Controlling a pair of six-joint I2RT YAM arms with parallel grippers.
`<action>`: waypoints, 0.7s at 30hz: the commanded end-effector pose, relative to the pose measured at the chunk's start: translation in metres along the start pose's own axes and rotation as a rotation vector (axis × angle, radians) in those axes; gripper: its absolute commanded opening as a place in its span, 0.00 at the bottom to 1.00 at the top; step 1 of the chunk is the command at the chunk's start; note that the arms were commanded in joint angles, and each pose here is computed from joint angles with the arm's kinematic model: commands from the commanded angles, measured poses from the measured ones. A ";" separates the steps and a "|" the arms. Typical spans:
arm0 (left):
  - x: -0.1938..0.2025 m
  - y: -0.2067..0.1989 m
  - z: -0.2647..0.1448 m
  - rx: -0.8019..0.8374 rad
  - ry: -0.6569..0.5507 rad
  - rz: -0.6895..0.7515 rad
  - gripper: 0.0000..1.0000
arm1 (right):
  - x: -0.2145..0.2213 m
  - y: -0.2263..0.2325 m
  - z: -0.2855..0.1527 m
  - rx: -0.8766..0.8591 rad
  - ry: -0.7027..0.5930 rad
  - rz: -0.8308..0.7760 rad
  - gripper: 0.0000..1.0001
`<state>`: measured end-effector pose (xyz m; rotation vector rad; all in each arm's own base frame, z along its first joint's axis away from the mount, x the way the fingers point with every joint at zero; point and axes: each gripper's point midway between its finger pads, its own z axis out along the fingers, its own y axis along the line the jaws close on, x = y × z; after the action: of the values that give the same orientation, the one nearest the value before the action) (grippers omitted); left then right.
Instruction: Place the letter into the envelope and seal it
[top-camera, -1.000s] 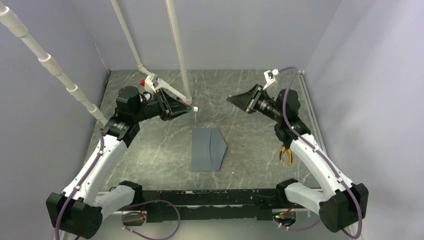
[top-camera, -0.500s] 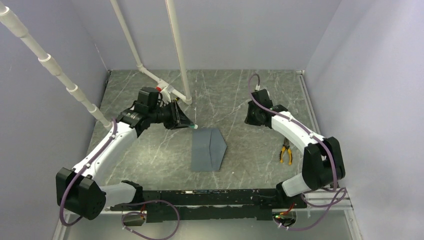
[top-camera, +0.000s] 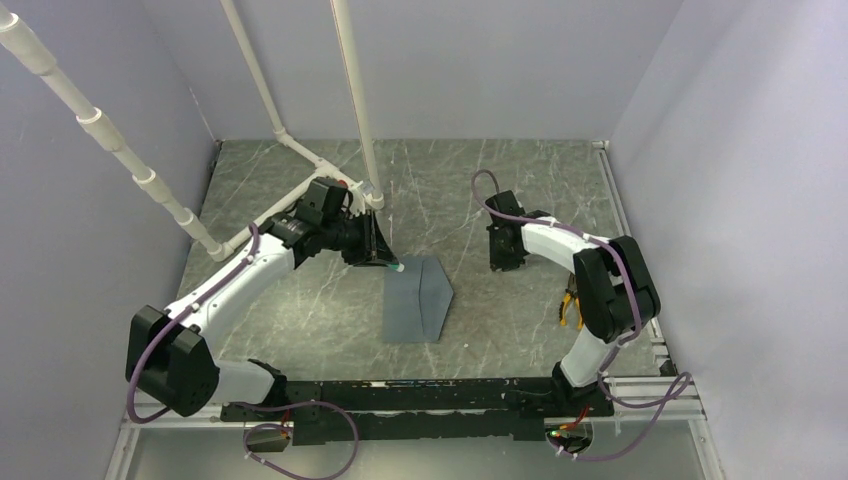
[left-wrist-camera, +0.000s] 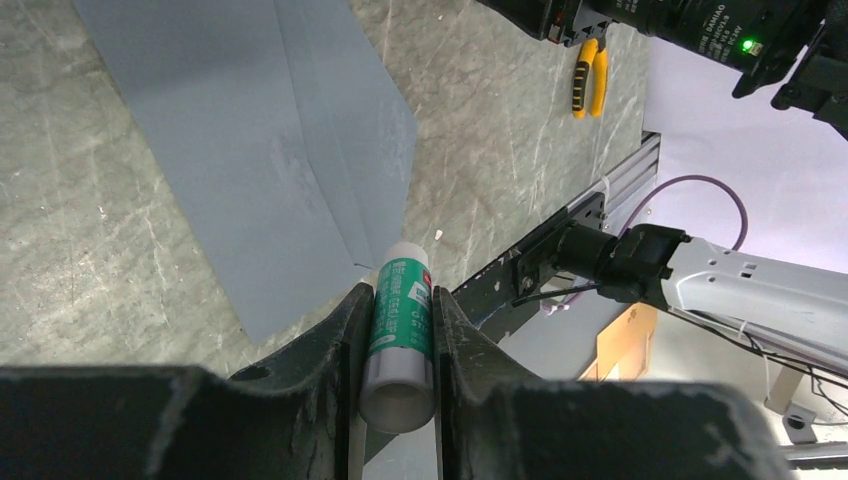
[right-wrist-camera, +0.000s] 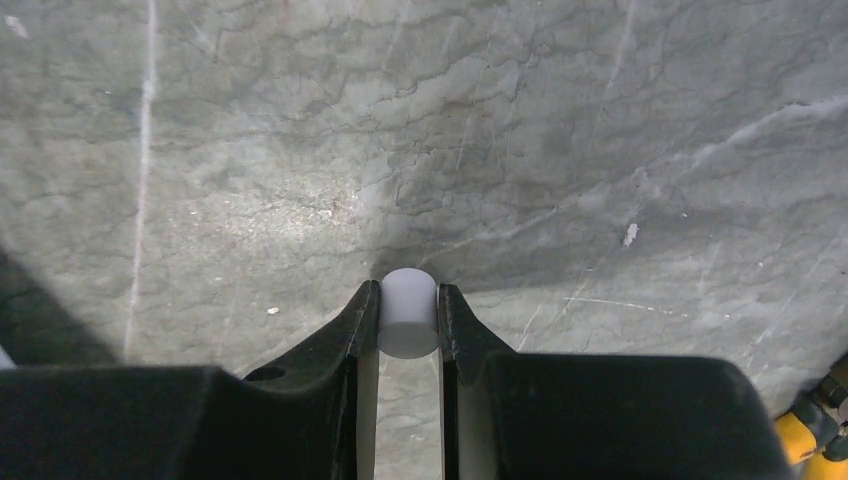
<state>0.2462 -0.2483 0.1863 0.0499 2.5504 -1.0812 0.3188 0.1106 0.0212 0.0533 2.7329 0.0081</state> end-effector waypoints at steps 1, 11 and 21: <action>-0.011 -0.009 -0.003 -0.007 -0.032 0.059 0.02 | -0.001 0.002 0.005 -0.006 0.003 -0.035 0.23; -0.017 -0.007 -0.005 -0.043 -0.061 0.081 0.02 | -0.008 0.005 -0.001 -0.027 -0.031 -0.032 0.53; -0.017 -0.018 -0.009 0.001 -0.050 0.114 0.02 | -0.049 0.031 -0.083 -0.234 -0.252 -0.031 0.65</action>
<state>0.2531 -0.2460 0.1874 0.0888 2.5443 -0.9874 0.3257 0.1182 0.0556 0.0097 2.6371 0.0952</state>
